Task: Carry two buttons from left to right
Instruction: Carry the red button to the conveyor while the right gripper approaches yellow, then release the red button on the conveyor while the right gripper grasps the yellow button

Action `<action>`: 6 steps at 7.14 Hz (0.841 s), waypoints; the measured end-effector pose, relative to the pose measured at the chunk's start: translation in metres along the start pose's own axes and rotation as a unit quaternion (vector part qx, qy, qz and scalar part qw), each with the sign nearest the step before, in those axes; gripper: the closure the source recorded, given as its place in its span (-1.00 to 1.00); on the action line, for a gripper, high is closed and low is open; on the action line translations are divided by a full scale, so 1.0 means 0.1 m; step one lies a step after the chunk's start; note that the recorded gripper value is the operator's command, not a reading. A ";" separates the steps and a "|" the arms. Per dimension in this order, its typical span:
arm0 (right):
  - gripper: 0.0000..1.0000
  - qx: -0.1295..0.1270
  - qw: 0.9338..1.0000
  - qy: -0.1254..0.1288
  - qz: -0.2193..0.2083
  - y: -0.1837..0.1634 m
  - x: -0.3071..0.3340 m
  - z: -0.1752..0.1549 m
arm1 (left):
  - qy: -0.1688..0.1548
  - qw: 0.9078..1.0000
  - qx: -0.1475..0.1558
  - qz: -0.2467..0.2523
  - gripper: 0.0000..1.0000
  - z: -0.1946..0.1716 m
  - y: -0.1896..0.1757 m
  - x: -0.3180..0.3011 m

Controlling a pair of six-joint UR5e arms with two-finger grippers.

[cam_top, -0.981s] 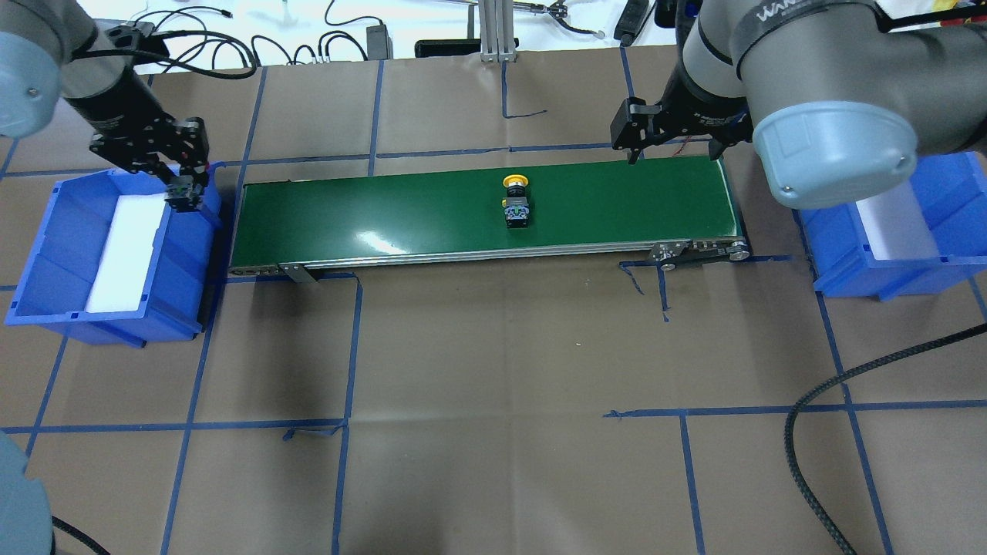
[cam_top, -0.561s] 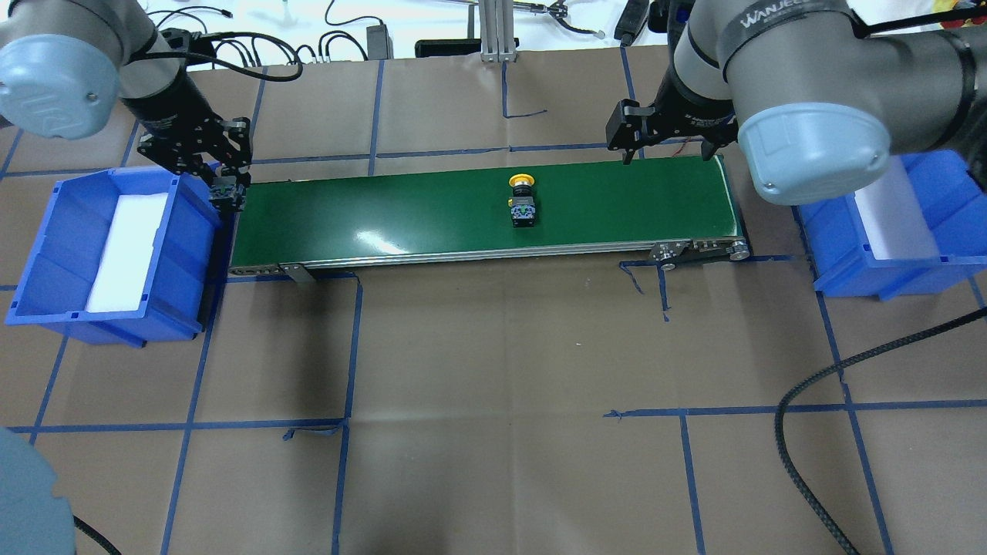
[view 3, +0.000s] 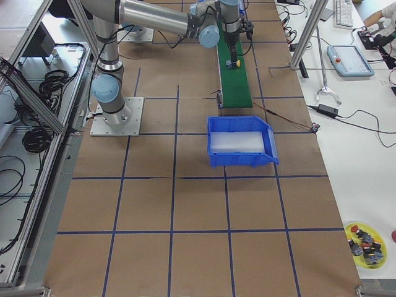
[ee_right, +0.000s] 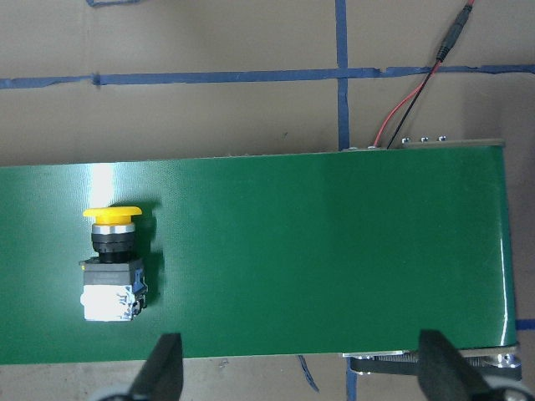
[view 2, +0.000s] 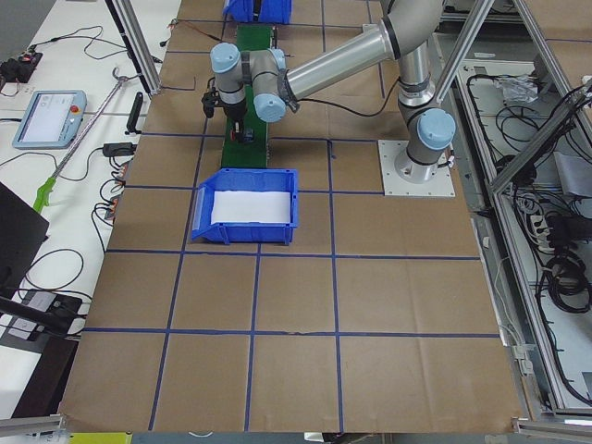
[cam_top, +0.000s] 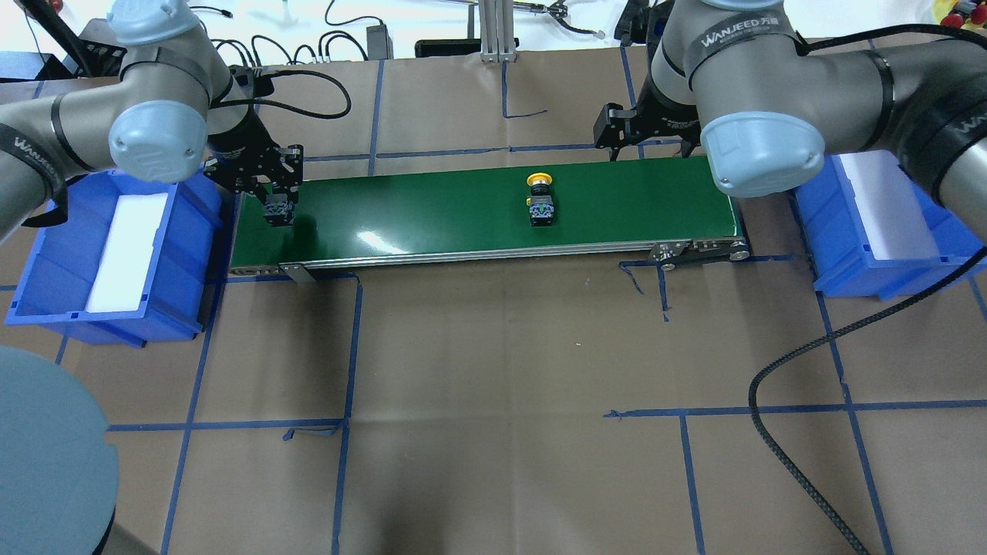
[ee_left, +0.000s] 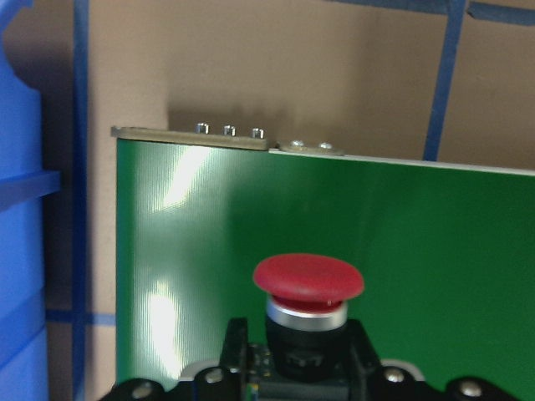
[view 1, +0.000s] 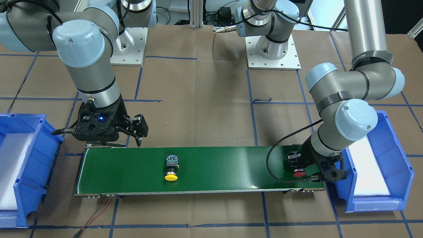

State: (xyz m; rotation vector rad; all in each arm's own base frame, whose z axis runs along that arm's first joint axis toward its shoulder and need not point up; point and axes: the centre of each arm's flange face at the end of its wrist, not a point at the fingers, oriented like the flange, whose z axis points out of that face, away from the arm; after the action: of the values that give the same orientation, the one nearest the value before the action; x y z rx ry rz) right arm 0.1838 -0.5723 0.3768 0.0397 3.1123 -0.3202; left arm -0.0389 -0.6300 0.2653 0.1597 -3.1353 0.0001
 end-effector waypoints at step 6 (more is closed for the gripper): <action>-0.99 0.011 0.997 -0.004 0.071 -0.16 -0.05 0.50 | -0.001 1.000 0.024 -0.003 -0.99 -0.36 -0.12 -0.02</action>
State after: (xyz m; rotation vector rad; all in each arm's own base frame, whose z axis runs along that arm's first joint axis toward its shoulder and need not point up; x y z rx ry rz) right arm 0.1889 -0.5984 0.3316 0.2582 3.0752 -0.3502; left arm -0.0353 -0.6417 0.3012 0.1705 -3.1389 0.0757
